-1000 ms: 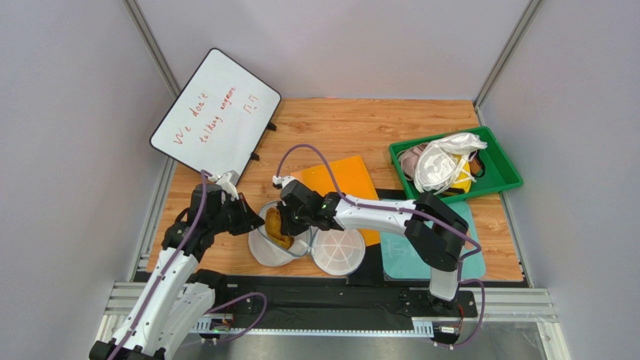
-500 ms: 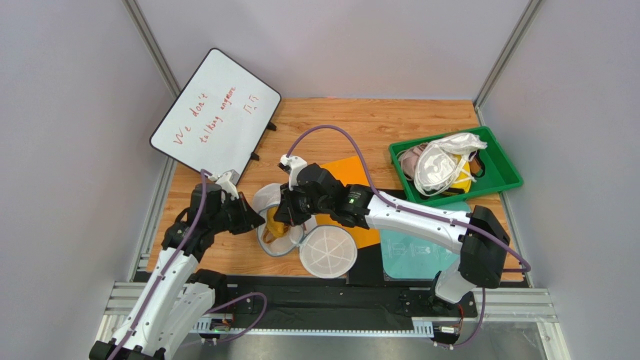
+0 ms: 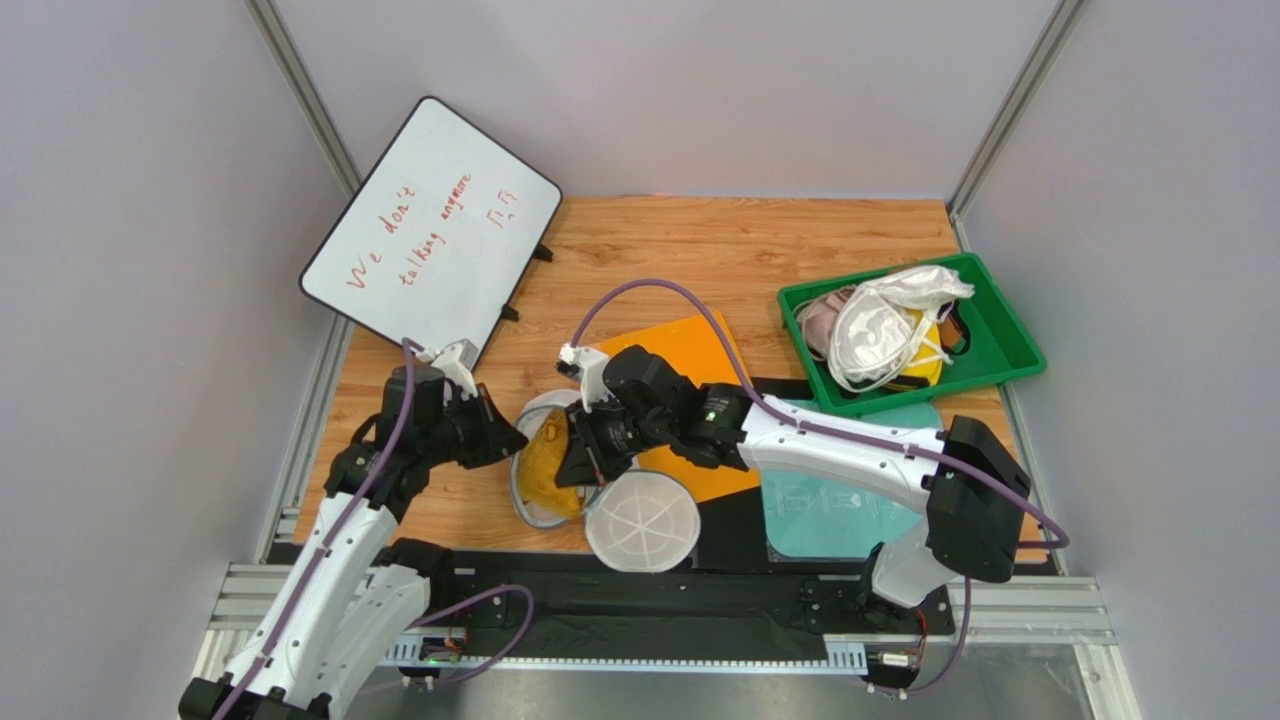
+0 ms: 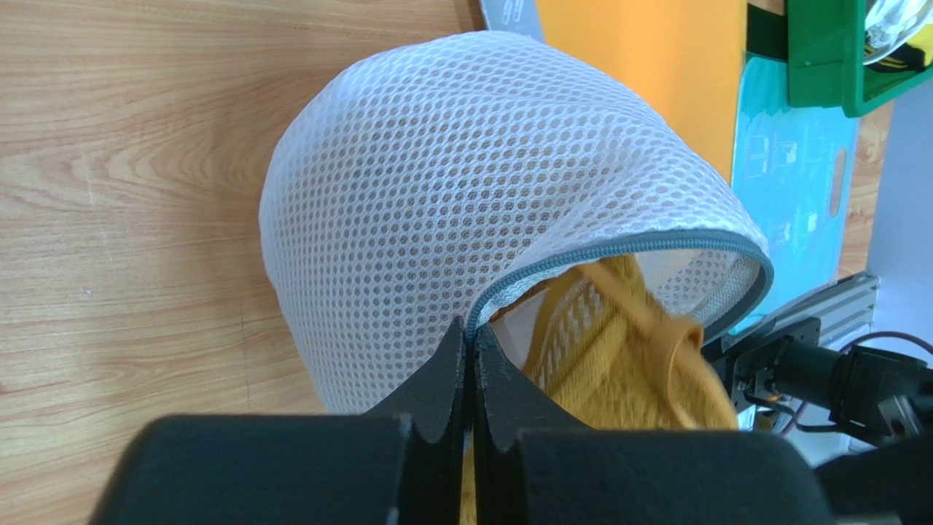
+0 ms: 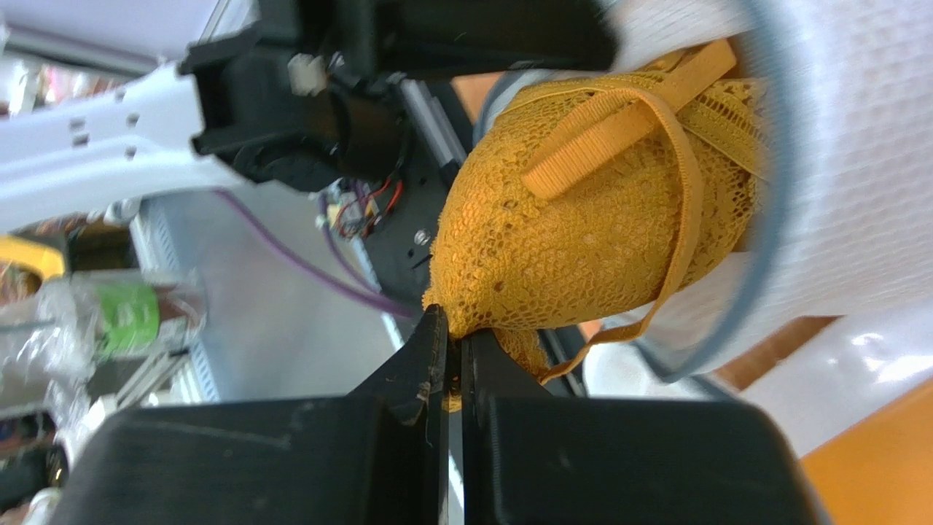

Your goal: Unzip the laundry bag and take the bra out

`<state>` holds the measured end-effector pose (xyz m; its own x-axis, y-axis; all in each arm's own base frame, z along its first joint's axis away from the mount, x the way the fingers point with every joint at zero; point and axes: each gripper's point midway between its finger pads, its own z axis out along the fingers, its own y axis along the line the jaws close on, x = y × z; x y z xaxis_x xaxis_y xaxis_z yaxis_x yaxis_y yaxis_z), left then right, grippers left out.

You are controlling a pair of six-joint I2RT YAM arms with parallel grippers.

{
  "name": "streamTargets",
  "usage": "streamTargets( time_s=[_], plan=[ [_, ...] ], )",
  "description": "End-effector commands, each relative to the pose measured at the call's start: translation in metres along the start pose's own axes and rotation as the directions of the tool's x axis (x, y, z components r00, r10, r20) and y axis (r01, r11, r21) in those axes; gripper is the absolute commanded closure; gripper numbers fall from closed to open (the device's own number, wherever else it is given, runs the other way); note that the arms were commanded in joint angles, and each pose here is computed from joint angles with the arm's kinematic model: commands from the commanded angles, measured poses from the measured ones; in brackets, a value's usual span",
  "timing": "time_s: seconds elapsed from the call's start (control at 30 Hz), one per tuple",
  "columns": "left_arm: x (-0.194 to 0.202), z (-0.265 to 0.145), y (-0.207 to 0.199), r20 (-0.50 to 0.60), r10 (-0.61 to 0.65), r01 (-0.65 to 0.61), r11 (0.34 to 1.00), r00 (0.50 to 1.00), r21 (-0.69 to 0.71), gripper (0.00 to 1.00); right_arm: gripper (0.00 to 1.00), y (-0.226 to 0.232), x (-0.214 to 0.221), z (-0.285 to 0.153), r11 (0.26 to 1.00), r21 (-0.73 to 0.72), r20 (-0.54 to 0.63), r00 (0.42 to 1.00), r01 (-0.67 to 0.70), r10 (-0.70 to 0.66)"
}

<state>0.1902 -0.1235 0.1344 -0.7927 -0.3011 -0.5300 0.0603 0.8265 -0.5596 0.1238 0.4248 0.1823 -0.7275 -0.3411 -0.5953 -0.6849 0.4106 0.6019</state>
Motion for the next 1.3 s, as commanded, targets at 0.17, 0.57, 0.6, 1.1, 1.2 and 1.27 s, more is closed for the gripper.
streamTargets(
  time_s=[0.17,0.57,0.6,1.1,1.2,1.27],
  plan=[
    [-0.022,0.003,-0.005,0.021,0.038,-0.037,0.999,0.999,-0.011,1.00,1.00,0.067,0.007,-0.021,0.959,-0.247,-0.002,0.989,0.140,-0.145],
    [-0.017,0.008,0.002,0.008,0.038,-0.038,0.999,0.999,-0.034,1.00,1.00,0.094,-0.040,-0.091,0.941,-0.174,0.225,0.942,0.289,-0.247],
    [-0.018,0.008,0.002,0.010,0.039,-0.038,0.999,0.999,-0.033,1.00,1.00,0.097,-0.044,-0.097,0.937,-0.170,0.242,0.935,0.305,-0.260],
    [-0.016,0.009,0.002,0.006,0.035,-0.035,0.999,0.999,-0.030,1.00,1.00,0.148,-0.080,-0.168,0.852,-0.339,0.459,0.861,0.399,-0.220],
    [-0.016,0.009,0.002,0.008,0.033,-0.032,0.999,0.999,-0.029,1.00,1.00,0.141,-0.091,-0.177,0.864,-0.305,0.491,0.844,0.400,-0.217],
    [-0.016,0.008,0.002,0.009,0.033,-0.033,0.999,0.999,-0.026,1.00,1.00,0.128,-0.101,-0.183,0.885,-0.267,0.507,0.836,0.382,-0.208]
  ],
)
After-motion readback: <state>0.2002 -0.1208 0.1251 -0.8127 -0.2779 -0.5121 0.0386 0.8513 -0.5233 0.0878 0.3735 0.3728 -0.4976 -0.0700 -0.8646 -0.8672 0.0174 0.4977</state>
